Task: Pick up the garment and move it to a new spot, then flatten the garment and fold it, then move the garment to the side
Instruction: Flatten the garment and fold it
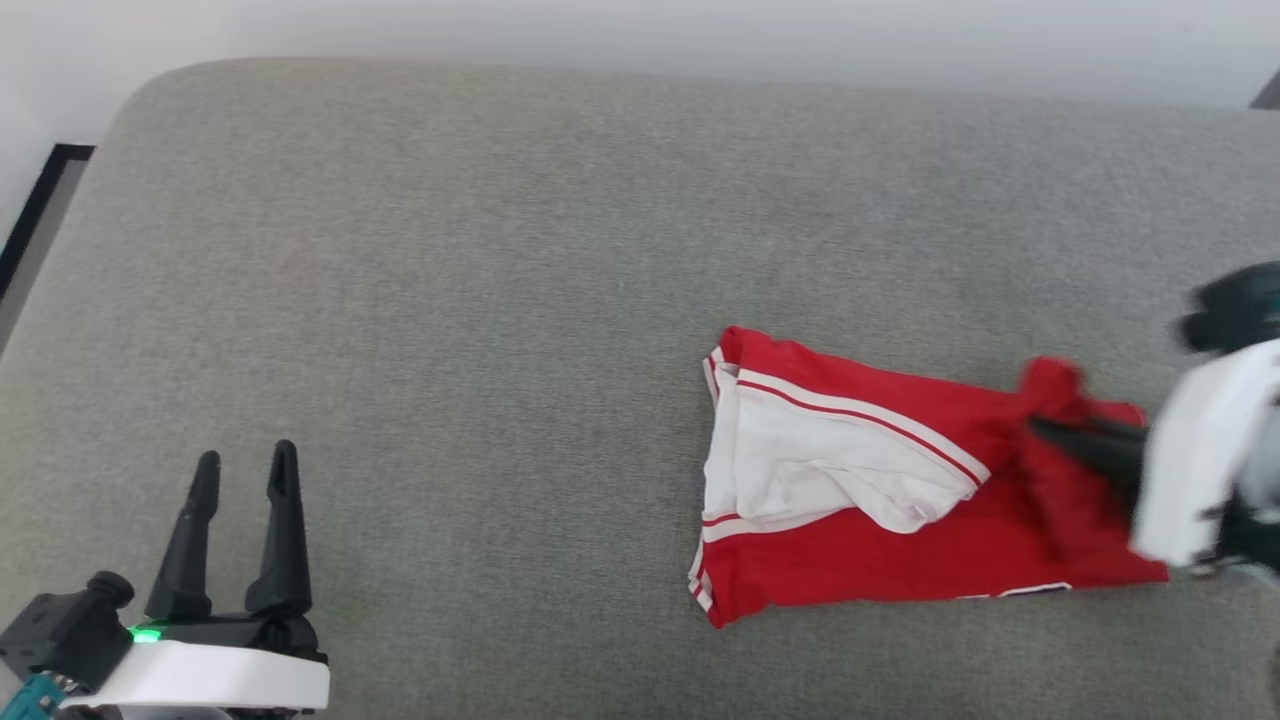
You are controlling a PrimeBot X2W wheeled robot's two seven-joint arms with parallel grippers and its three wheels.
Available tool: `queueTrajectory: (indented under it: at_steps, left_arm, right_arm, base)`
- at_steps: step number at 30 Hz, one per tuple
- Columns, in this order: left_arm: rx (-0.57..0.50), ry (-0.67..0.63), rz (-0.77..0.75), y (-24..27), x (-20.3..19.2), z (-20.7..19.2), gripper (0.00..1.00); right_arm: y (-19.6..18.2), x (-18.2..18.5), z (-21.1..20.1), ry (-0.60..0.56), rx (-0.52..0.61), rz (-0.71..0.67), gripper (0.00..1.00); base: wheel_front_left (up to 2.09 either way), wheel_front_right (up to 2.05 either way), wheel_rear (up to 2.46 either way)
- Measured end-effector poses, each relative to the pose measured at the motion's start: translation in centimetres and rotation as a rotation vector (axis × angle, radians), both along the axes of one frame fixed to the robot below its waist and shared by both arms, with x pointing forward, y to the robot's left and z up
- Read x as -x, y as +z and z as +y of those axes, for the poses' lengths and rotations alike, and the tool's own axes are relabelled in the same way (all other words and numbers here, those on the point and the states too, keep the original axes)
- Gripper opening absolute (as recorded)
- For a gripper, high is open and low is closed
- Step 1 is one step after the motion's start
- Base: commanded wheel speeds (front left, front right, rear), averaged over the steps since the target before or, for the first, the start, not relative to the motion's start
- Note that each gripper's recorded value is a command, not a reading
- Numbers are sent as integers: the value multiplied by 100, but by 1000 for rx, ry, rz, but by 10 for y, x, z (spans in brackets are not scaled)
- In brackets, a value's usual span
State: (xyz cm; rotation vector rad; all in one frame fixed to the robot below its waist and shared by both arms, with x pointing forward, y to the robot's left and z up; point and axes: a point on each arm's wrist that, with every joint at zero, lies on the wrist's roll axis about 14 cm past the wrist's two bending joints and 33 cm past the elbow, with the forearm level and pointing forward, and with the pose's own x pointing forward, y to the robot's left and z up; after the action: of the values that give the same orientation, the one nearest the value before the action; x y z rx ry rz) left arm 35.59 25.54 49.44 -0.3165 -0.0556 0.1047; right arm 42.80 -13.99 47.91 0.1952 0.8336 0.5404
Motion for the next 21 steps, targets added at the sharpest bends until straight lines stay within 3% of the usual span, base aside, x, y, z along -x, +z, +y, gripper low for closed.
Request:
queueTrajectory:
  at_steps: [7, 14, 15, 16, 17, 21]
  left_arm:
    - [8, 23, -9, 4, 11, 3, 100]
    - [17, 64, -15, 6, 22, 12, 100]
    - [18, 67, -13, 6, 22, 12, 100]
    - [19, 71, -12, 5, 23, 13, 100]
    - [20, 72, -12, 5, 23, 13, 100]
    - [22, 76, -19, 7, 23, 14, 100]
  right_arm:
    - [-5, 9, 86, 210, -49, -9, 0]
    - [-22, 12, 137, 336, -33, 2, 0]
    - [-24, 10, 140, 337, -36, 4, 20]
    - [-25, 9, 143, 342, -37, -1, 48]
    - [-26, 8, 145, 345, -38, 1, 100]
    - [-21, 4, 146, 338, -56, -6, 100]
  base:
    - [0, 0, 0]
    - [0, 0, 0]
    - [0, 0, 0]
    - [0, 0, 0]
    - [0, 0, 0]
    - [0, 0, 0]
